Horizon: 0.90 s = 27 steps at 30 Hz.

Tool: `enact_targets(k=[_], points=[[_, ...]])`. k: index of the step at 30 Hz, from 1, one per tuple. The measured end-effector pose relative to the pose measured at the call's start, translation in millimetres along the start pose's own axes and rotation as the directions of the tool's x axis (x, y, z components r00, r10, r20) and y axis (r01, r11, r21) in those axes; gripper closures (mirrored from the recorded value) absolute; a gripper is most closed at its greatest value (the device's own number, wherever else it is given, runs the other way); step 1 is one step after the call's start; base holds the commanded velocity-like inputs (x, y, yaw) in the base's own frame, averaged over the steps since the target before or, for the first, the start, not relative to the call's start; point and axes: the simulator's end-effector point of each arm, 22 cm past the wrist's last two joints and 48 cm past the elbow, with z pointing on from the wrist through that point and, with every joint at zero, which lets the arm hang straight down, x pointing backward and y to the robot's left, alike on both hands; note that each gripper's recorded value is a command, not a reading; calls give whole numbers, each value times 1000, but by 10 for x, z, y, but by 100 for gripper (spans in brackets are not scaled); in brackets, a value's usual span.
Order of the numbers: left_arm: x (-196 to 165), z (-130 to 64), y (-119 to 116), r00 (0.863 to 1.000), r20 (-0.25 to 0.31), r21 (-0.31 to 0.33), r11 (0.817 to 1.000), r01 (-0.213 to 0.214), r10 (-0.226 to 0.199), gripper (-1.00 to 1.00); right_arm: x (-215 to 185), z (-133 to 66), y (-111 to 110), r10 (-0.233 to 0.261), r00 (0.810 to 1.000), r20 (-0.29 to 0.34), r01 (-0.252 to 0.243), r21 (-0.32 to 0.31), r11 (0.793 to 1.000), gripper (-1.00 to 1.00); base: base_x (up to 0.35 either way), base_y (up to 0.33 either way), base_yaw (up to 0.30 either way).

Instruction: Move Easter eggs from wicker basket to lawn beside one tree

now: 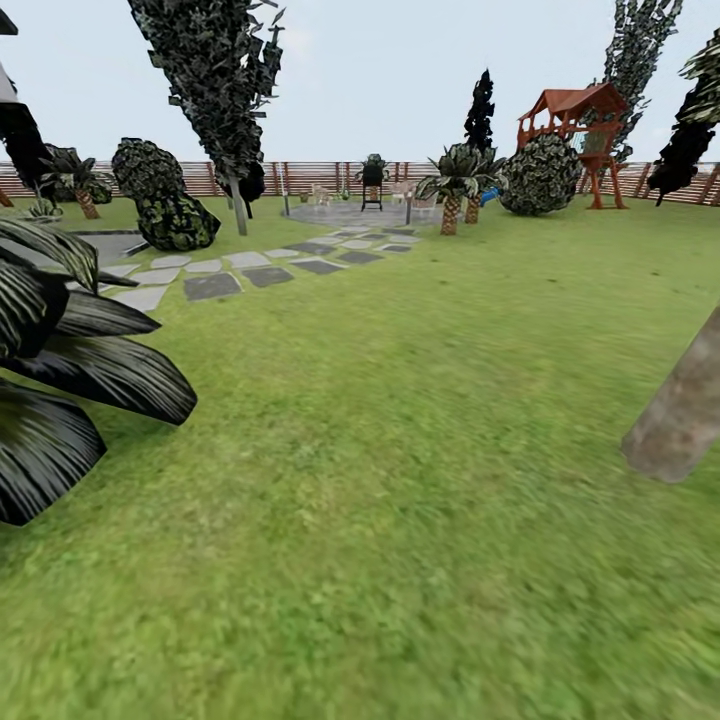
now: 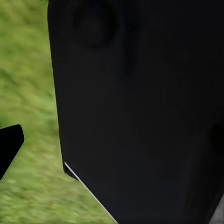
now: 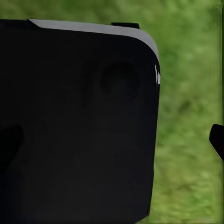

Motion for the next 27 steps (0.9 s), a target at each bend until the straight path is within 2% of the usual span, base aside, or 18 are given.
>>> enact_targets(k=[27], points=[[0,0,1,1000,0,0,1000,-1,1,-100,0,0,0,-1,1000,0,1,0,1000,-100,336,0,0]])
